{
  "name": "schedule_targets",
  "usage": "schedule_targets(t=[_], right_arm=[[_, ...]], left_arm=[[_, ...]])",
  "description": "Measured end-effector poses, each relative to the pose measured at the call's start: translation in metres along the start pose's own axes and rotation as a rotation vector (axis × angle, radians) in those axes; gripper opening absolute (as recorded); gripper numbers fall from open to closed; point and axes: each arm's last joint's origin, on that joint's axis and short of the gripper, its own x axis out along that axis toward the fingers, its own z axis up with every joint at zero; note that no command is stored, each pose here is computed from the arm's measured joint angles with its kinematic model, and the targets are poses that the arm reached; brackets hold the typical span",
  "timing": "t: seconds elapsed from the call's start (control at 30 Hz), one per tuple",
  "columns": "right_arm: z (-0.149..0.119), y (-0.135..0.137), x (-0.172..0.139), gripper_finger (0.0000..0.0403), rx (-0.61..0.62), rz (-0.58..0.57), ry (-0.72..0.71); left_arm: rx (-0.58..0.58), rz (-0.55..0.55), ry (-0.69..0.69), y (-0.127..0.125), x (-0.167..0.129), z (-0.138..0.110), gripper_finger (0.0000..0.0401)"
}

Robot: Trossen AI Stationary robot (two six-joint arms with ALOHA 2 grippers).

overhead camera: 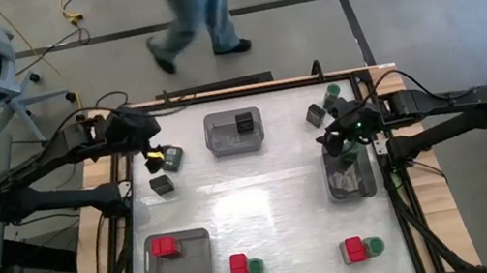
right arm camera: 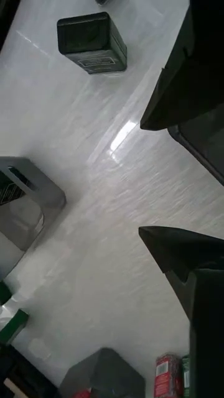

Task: Sort spices by type
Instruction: Put the bottom left black seasoning can into the top black transparent bin

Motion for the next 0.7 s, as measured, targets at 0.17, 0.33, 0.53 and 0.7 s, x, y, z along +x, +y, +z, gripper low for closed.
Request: schedule_targets(t=[0.17,0.33,0.53,0.7], right_arm=[[-0.004,-0.003,0.003,0.0290,-0.042,-0.021,0.023],[-0.012,-0.007,0.012,0.0290,-0.076,-0.050,0.059],[-0.019,-0.010,0.021,0.0290,-0.081,-0.064,0.074],[-0.019,-0.010,0.022,0.0290,-0.082,-0.066,0.077]], left_arm=[[-0.014,0.001,0.164,0.000,0.003,-0.013,0.0279],[-0.046,0.023,0.171,0.000,0.005,-0.012,0.0279],[-0.043,0.022,0.176,-0.001,0.007,-0.011,0.0279],[-0.038,0.023,0.212,-0.002,0.015,-0.009,0.0279]])
